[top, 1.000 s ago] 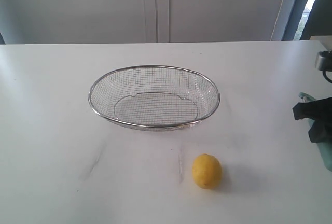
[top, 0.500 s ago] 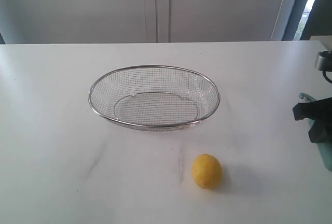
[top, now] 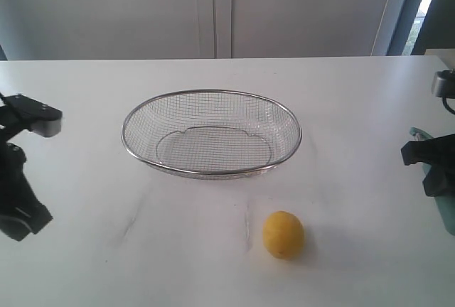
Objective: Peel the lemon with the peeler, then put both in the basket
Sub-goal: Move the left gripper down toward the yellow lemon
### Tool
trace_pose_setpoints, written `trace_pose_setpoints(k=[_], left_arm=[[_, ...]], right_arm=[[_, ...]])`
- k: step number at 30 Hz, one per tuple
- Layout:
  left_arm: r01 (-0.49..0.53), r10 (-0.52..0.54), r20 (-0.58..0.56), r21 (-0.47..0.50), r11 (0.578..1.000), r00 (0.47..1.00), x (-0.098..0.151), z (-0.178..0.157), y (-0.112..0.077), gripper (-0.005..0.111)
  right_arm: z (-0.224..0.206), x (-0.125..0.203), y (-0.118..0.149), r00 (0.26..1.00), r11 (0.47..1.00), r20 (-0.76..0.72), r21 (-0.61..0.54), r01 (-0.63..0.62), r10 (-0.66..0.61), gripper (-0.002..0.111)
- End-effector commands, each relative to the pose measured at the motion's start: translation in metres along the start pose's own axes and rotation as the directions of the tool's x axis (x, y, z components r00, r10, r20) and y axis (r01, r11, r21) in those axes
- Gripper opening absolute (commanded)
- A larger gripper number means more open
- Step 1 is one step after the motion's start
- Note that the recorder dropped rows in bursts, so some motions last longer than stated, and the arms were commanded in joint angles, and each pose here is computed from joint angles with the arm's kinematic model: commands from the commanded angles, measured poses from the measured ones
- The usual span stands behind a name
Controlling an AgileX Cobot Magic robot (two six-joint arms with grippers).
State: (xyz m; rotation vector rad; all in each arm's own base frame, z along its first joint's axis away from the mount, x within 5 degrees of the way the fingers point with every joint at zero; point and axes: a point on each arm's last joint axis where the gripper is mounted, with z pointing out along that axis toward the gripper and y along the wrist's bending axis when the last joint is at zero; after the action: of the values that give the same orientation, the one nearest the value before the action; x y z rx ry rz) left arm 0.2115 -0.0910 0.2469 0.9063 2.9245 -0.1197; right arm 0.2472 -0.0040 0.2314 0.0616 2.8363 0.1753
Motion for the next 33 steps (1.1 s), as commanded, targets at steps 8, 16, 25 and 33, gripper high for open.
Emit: trace_pose_setpoints(k=[8,16,25,33], left_arm=[[-0.144,0.144,0.016,0.03,0.989,0.99,-0.064,0.009,-0.047,0.0],[-0.228,0.226,0.032,0.062,0.972,0.973,-0.091,0.014,-0.081,0.0],[-0.297,0.293,0.06,0.086,0.951,0.954,-0.11,0.017,-0.12,0.0],[-0.276,0.266,0.083,0.158,0.948,0.96,-0.121,0.018,-0.143,0.0]], right_arm=[[-0.003,-0.001,-0.001,1.0,1.0,0.012,-0.003,-0.01,0.01,0.0],[-0.003,-0.001,-0.001,1.0,1.0,0.012,-0.003,-0.01,0.01,0.0],[-0.003,-0.001,-0.001,1.0,1.0,0.012,-0.003,-0.01,0.01,0.0],[-0.003,-0.001,-0.001,1.0,1.0,0.016,-0.004,-0.011,0.011,0.0]])
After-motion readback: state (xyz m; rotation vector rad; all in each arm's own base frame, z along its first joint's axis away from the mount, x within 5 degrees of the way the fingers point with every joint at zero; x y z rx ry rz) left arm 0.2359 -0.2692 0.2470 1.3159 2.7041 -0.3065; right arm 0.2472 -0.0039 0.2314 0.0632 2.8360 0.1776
